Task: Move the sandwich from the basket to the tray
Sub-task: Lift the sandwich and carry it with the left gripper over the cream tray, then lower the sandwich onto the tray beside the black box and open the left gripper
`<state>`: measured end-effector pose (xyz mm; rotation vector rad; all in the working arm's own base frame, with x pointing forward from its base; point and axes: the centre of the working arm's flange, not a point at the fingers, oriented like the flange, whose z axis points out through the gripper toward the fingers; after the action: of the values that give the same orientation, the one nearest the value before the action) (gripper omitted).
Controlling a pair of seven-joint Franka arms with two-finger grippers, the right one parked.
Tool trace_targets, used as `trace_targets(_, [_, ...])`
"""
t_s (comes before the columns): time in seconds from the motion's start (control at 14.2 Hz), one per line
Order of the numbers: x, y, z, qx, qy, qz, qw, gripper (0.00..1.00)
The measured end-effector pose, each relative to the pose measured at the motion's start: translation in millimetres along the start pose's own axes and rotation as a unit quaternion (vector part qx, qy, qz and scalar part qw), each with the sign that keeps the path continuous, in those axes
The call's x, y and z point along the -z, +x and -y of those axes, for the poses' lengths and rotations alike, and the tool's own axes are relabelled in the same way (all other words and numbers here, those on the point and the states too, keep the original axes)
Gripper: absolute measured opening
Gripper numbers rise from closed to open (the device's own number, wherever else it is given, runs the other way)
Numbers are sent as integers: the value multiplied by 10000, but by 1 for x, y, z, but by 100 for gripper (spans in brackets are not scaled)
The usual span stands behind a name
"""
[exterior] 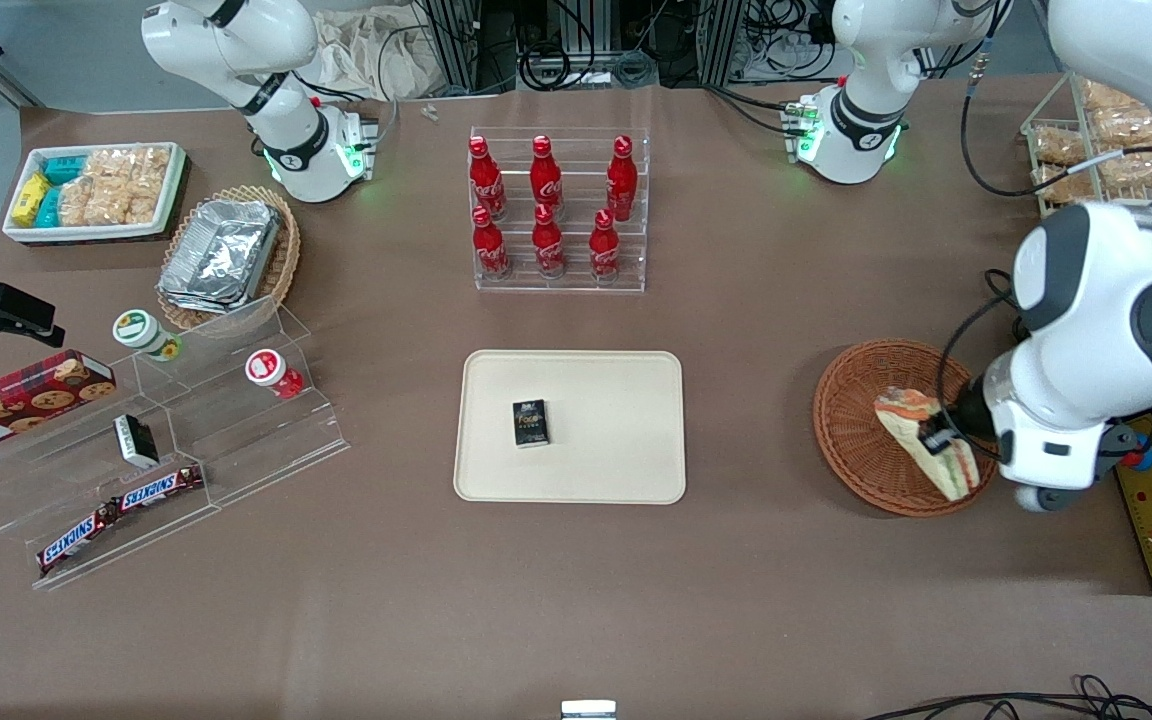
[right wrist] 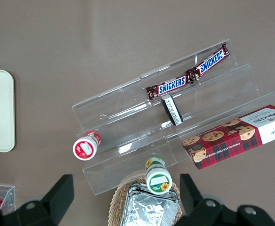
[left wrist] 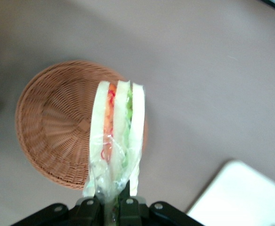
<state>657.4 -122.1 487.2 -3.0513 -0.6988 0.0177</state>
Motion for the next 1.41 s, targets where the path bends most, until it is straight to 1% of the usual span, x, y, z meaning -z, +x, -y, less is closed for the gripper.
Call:
trace_targets(0.14, [11, -29, -47, -802, -109, 11, 9967, 15])
trace_targets(0.21, [2, -46, -73, -1108, -118, 87, 9937, 15])
trace_targets(0.35, [-35, -85, -124, -1612, -42, 339, 9863, 15])
trace_targets(0.42, [-58, -103, -148, -1823, -25, 435, 9823, 15])
trace_targets(0.56, [-102, -130, -185, -2105, -90, 515, 9762, 15])
trace_targets(0.64, [-125, -139, -197, -2194, -80, 598, 9738, 15])
trace_targets(0.78, [-167, -156, -213, -2348, 8, 796, 9688, 15])
trace_targets(0.92, [-201, -172, -225, -2433, 63, 932, 9655, 15])
trace_targets(1.13, [-230, -186, -236, -2486, 46, 989, 9635, 15])
trace_targets(1.27, [-238, -192, -239, -2410, 83, 1026, 9650, 14])
trace_targets(1.34, [-239, -193, -240, -2338, 99, 1030, 9668, 19])
trace_targets(1.41, [-238, -193, -241, -2288, 96, 1021, 9681, 29])
